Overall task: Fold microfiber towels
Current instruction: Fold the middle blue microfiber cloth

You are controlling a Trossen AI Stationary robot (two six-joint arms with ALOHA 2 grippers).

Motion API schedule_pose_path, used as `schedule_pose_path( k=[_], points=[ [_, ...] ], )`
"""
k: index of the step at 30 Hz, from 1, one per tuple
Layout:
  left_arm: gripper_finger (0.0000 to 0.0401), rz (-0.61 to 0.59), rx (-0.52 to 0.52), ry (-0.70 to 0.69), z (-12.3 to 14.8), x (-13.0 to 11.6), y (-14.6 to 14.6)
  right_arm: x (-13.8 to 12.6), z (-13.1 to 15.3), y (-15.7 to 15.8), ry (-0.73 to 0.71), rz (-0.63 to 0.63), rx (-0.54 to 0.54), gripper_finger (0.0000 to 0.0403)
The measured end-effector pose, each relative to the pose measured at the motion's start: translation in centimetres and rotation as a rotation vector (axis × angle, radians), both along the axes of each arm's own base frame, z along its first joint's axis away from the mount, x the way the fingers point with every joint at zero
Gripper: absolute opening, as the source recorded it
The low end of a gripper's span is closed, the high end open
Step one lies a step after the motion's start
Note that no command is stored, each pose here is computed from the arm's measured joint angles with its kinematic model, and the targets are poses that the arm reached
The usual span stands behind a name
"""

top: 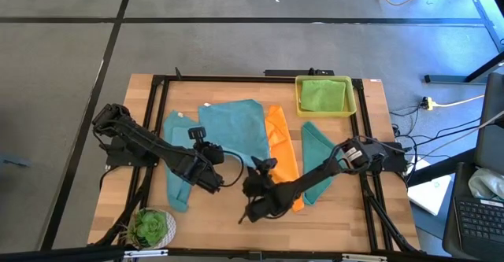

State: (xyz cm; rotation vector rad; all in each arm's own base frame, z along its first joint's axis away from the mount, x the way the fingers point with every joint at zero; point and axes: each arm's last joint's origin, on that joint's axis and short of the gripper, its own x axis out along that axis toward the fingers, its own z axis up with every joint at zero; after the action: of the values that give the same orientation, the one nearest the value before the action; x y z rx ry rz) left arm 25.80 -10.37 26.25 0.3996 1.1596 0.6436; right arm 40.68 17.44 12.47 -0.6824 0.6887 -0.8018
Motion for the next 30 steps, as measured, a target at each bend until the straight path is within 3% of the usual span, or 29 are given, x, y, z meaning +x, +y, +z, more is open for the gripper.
schedule_pose_path(
  k=[10, 19, 26, 30],
  points=[
    [0.0, -0.012, -0.002, -0.007, 0.0, -0.3, -0.6, -3.8, -0.1, -1.3, 0.017, -0.153, 0.054, 0.0203],
    [0.0, -0.025, 0.001, -0.001, 0.0, -0.5, -1.0, -5.3, 0.3, -2.3, -0.002, -0.242, 0.036, 0.0203],
    [0.0, -0.025, 0.019, 0.02, 0.0, -0.7, -0.8, -5.9, 2.4, -1.8, -0.007, -0.283, 0.189, 0.0203],
    [0.0, -0.026, 0.034, 0.021, 0.1, -0.8, -0.8, -5.4, 4.4, -1.3, 0.131, -0.201, 0.369, 0.0203]
  ],
)
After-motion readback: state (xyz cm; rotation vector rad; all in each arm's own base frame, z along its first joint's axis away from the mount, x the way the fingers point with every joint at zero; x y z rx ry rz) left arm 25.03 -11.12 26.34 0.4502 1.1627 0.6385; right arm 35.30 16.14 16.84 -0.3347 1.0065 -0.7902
